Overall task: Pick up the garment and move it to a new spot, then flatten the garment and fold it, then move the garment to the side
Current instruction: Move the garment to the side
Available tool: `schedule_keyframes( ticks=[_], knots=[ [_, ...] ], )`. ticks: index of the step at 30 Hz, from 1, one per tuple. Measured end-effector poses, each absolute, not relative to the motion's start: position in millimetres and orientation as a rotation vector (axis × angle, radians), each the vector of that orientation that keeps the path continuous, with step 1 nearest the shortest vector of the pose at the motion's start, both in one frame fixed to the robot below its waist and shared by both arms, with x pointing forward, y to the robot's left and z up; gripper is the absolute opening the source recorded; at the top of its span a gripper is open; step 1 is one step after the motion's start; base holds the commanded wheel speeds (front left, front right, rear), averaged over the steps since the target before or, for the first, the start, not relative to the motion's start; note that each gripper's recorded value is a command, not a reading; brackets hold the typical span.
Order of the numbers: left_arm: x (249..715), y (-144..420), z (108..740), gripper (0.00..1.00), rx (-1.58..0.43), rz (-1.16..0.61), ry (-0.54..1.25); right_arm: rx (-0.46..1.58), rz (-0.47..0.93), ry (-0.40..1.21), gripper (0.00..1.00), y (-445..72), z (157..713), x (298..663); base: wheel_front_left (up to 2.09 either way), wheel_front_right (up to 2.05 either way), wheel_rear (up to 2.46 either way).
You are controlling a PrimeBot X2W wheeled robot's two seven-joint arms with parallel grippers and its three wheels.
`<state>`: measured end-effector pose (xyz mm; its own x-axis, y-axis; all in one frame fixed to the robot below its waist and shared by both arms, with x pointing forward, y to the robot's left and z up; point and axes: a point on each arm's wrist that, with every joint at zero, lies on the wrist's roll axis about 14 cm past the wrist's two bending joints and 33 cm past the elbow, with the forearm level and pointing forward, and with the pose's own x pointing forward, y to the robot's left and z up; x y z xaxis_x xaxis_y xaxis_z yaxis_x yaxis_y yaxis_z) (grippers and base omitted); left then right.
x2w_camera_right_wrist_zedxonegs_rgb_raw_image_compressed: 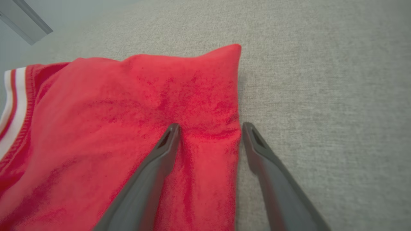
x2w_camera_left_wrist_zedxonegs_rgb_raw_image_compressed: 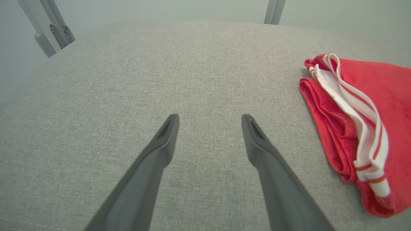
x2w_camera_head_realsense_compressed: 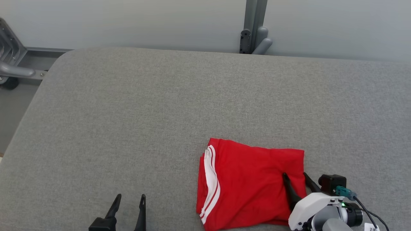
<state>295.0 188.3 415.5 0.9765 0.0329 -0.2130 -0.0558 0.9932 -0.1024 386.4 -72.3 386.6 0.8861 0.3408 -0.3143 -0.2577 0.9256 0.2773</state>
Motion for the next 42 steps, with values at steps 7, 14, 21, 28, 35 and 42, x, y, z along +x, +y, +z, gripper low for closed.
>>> schedule_keyframes(
  ticks=[7, 14, 21, 28, 35, 42],
  knots=[
    [299.9, 188.6, 420.6, 1.00, -0.105, 0.042, 0.196, 0.248, 0.330, 0.355, 0.00, -64.0, 392.7, 396.5, 0.00, 0.00, 0.00],
    [311.3, 166.7, 427.8, 1.00, -0.112, -0.039, 0.172, 0.228, 0.205, 0.269, 0.00, -115.9, 412.8, 404.3, 0.00, 0.00, 0.00],
    [327.8, 119.5, 436.7, 1.00, -0.135, -0.195, 0.150, 0.203, 0.045, 0.234, 0.00, -178.3, 419.2, 383.6, 0.00, 0.00, 0.00],
    [345.9, 58.3, 457.4, 1.00, -0.154, -0.384, 0.100, 0.194, -0.100, 0.214, 0.00, -230.9, 421.3, 347.7, 0.00, 0.00, 0.00],
    [352.9, 3.4, 469.5, 1.00, -0.153, -0.556, 0.076, 0.199, -0.196, 0.190, 0.00, -260.3, 425.4, 316.5, 0.00, 0.00, 0.00],
    [354.7, -20.6, 468.0, 1.00, -0.144, -0.639, 0.080, 0.212, -0.235, 0.192, 0.00, -268.8, 424.1, 309.5, 0.00, 0.00, 0.00]
  ],
)
